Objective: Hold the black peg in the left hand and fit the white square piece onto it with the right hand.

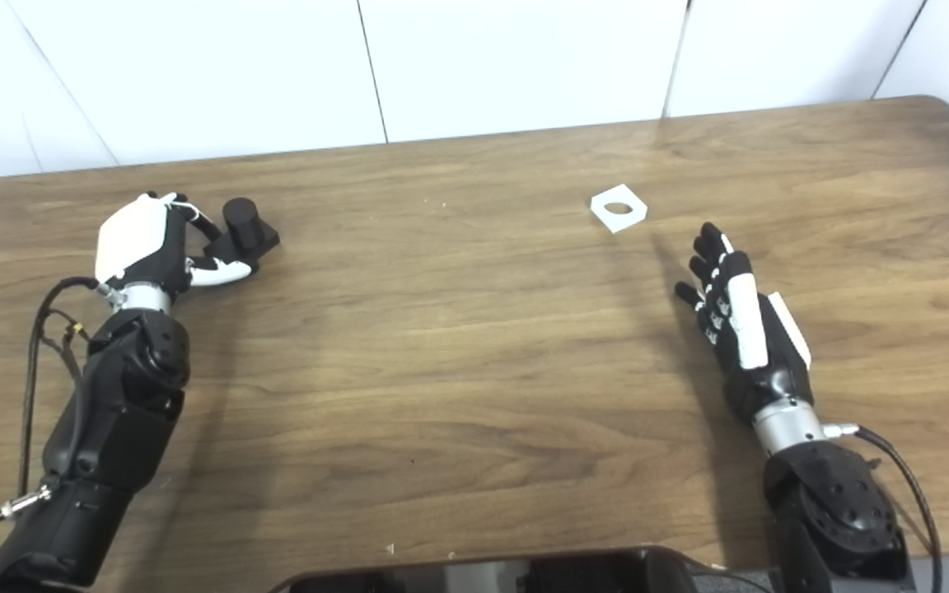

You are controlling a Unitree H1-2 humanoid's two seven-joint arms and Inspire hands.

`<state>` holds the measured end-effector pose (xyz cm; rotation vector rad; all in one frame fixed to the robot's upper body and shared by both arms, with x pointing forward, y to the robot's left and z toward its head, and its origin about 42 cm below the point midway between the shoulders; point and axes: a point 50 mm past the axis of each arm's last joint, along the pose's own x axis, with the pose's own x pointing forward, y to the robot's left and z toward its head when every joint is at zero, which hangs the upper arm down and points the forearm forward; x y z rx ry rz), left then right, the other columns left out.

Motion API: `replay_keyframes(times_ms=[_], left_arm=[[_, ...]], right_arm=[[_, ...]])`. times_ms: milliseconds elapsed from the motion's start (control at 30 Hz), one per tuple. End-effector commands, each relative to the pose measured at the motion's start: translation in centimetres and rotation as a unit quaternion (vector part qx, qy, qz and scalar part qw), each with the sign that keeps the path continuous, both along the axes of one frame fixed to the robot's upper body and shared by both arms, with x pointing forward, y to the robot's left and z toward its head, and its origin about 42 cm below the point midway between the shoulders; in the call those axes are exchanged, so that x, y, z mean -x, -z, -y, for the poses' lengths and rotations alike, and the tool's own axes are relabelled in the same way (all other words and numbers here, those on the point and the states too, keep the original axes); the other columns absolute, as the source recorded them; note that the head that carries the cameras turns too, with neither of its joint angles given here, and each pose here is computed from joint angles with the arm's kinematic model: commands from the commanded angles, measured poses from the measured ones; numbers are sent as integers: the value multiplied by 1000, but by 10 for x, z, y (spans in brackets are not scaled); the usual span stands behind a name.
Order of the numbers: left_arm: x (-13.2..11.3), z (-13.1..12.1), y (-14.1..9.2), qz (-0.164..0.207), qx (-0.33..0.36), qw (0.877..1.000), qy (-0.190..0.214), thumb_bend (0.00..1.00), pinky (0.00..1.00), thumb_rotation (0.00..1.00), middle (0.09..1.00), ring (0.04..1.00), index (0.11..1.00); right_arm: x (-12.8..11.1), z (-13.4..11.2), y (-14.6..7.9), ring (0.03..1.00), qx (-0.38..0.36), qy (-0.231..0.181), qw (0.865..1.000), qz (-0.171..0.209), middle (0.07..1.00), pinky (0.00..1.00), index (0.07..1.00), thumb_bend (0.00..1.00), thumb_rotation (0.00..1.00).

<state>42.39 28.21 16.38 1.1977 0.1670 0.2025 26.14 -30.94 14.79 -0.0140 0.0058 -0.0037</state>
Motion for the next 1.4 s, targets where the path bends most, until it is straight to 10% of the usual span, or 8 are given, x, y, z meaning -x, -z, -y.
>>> replay_keyframes(times_ms=[0, 1367], left_arm=[[-5, -4, -14, 20, -2, 1000, 4, 638, 1000, 225, 920, 1000, 481], [89, 67, -5, 32, 51, 980, 188, 558, 1000, 318, 959, 1000, 555]], right_arm=[[-6, 1, -18, 1000, 6, -6, 999, 40, 1000, 1000, 1000, 615, 1000], [-9, 1, -22, 1000, 14, -16, 999, 30, 1000, 1000, 1000, 646, 1000]])
